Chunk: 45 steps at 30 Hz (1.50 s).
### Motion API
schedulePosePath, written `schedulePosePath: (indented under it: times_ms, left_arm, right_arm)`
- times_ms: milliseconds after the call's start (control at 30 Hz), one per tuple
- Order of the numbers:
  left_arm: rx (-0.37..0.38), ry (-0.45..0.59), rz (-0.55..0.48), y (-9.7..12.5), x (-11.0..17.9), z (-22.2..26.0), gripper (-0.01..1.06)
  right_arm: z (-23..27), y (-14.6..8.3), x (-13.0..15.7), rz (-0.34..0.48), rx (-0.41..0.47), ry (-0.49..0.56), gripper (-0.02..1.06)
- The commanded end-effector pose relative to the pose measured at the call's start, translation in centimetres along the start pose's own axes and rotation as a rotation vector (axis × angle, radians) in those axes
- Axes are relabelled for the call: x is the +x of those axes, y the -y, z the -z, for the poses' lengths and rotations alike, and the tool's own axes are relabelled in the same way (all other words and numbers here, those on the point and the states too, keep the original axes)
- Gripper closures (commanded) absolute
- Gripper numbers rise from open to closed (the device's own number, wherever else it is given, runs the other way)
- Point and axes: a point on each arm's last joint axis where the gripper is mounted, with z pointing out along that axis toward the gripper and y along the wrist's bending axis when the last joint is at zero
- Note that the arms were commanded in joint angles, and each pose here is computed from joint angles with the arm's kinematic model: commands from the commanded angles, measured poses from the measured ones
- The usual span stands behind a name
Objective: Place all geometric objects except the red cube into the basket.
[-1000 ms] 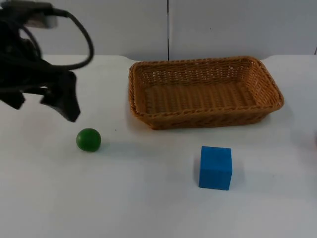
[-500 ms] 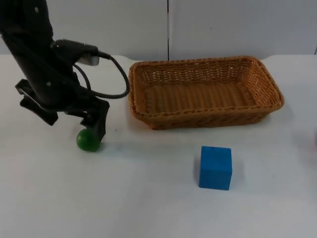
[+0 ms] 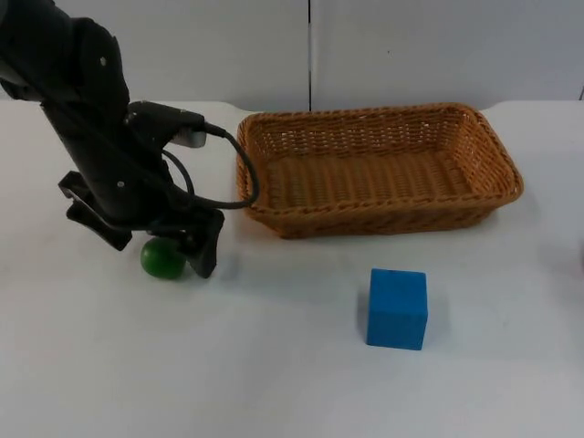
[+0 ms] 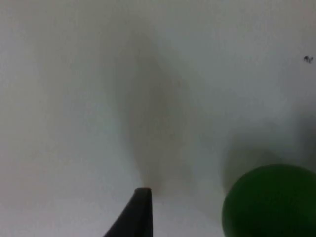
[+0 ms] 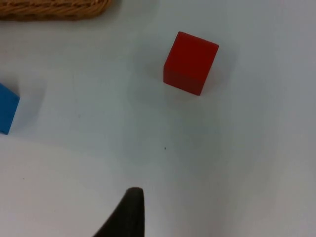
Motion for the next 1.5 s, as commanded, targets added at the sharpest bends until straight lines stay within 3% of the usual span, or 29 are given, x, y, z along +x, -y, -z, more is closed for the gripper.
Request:
schedulePosePath:
  times_ms: [0,67,200,233,267,300,400,433,467,500,667,967,1233,1467]
  left_arm:
    - [0.008,0.004,0.012,0.3,-0.2,0.1,0.01]
    - [0.008,0.002,0.012,0.3,-0.2,0.1,0.08]
    - [0.006,0.002,0.009,0.2,-0.1,0.1,0.34]
    - [0.006,0.002,0.009,0.2,-0.1,0.1,0.34]
    - [0.006,0.002,0.009,0.2,-0.1,0.1,0.46]
    - [0.008,0.002,0.016,0.3,-0.2,0.1,0.51]
    - [0.010,-0.010,0.032,0.3,0.0,0.1,0.85]
    - [0.010,-0.010,0.032,0.3,0.0,0.1,0.85]
    - [0.012,-0.017,0.037,0.3,0.0,0.2,0.99]
    - [0.014,-0.027,0.036,0.3,0.1,0.3,1.05]
    - [0.020,-0.025,0.042,0.5,0.0,2.8,1.05]
    - [0.013,0.144,0.027,1.2,-0.2,12.7,1.05]
    - [0.056,0.200,0.027,2.1,-1.2,13.7,1.05]
    - [0.086,0.253,-0.069,5.7,-5.9,12.7,1.05]
  right_arm:
    - [-0.1,0.1,0.1,-0.010,0.006,0.003,-0.01]
    - [-0.1,0.1,0.1,-0.010,0.006,0.005,-0.01]
    - [-0.1,0.1,0.1,-0.010,0.006,0.005,-0.01]
    - [-0.1,0.1,0.1,-0.010,0.006,0.005,-0.01]
    - [-0.1,0.1,0.1,-0.009,0.008,0.005,-0.01]
    - [-0.1,0.2,0.1,-0.008,0.009,0.005,-0.01]
    - [-0.1,0.2,0.1,-0.005,0.013,0.005,-0.01]
    - [-0.1,0.2,0.1,-0.005,0.013,0.005,-0.01]
    - [-0.1,0.2,0.1,-0.003,0.014,0.005,-0.01]
    - [-0.1,0.2,0.1,0.000,0.017,0.005,-0.01]
    - [-0.1,0.3,0.1,0.002,0.020,0.005,-0.01]
    - [-0.1,0.3,0.1,0.002,0.020,0.006,-0.01]
    - [-0.1,0.3,0.1,0.001,0.020,0.009,-0.01]
    - [-0.1,0.3,0.0,0.001,0.020,0.011,-0.01]
